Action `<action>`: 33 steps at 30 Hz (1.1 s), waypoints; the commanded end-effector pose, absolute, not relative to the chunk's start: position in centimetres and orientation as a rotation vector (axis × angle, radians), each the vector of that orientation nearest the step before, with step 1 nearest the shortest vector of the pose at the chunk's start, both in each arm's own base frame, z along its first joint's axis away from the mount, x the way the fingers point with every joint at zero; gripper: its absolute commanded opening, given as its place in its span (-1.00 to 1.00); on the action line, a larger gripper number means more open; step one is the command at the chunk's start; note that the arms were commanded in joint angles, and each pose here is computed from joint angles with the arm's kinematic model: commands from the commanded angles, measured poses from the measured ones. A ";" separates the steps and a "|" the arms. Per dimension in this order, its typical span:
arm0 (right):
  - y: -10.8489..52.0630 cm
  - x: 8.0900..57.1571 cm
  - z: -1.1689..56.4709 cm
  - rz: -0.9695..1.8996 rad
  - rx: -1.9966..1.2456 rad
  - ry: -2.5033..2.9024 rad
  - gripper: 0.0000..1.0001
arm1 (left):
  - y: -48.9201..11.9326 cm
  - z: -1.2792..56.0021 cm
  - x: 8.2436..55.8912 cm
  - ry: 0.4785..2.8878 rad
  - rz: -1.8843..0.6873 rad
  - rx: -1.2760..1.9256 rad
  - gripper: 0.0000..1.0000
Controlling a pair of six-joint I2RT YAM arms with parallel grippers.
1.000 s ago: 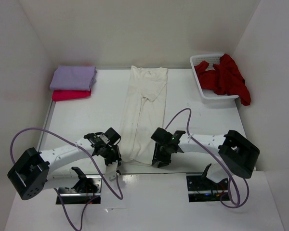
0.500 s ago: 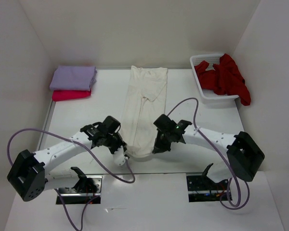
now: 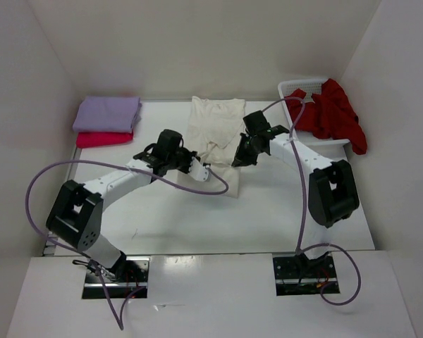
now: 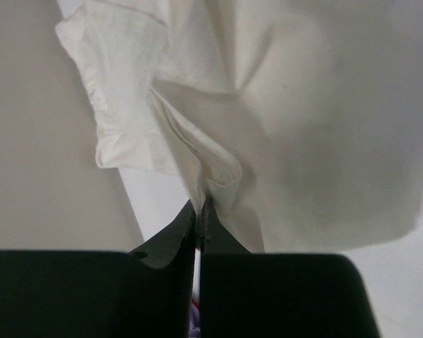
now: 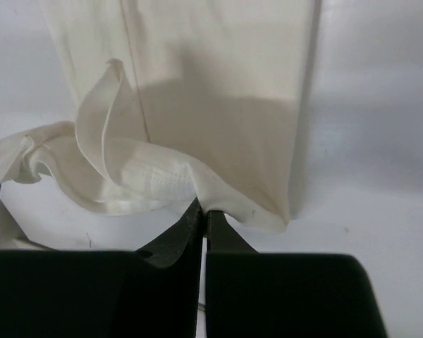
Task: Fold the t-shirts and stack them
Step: Fold the folded rectangular tshirt in 1/3 of the way
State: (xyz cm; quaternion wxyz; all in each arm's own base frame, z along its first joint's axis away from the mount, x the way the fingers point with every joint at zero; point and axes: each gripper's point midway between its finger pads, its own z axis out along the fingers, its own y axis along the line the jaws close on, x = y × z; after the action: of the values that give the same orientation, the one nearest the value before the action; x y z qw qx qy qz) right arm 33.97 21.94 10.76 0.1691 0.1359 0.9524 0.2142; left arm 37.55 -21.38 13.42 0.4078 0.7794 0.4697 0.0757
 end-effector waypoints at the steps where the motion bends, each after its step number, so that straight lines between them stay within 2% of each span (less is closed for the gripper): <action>1: 22.2 36.4 10.6 0.613 0.288 2.710 -1.00 | -22.1 16.5 43.1 1.135 0.331 1.797 -0.99; 9: 22.0 40.2 7.8 0.617 0.300 2.750 -1.00 | -22.7 13.7 47.3 1.162 0.301 1.811 -0.99; 17: 19.5 43.4 6.1 0.630 0.371 2.736 -0.97 | -22.7 9.7 48.1 1.189 0.243 1.836 -0.97; 19: 19.8 43.6 5.6 0.698 0.355 2.742 -0.63 | -22.9 8.9 48.4 1.182 0.249 1.829 -0.85; 20: 19.5 43.8 4.7 0.712 0.373 2.754 -0.17 | -23.0 8.8 48.3 1.176 0.241 1.816 -0.80; 23: 17.9 44.9 4.5 0.721 0.423 2.729 -0.09 | -22.8 8.0 49.0 1.200 0.266 1.780 -0.45; 25: 16.3 46.4 5.7 0.713 0.464 2.662 -0.06 | -21.8 7.8 50.1 1.262 0.337 1.723 -0.42; 29: 14.8 48.0 10.9 0.670 0.376 2.515 -0.03 | -19.7 9.8 52.9 1.388 0.459 1.543 -0.19; 32: 14.7 47.6 12.7 0.629 0.294 2.478 -0.03 | -18.2 11.4 53.9 1.446 0.521 1.444 -0.16; 33: 14.9 46.9 13.2 0.617 0.270 2.472 -0.19 | -17.9 11.9 53.9 1.460 0.532 1.419 -0.16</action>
State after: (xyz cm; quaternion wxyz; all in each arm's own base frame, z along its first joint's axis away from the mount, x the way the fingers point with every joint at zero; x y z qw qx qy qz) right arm 45.57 13.98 6.31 0.1846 0.1614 0.9439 0.2211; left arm 51.35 -19.36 7.42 0.4481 0.6634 0.5730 0.1754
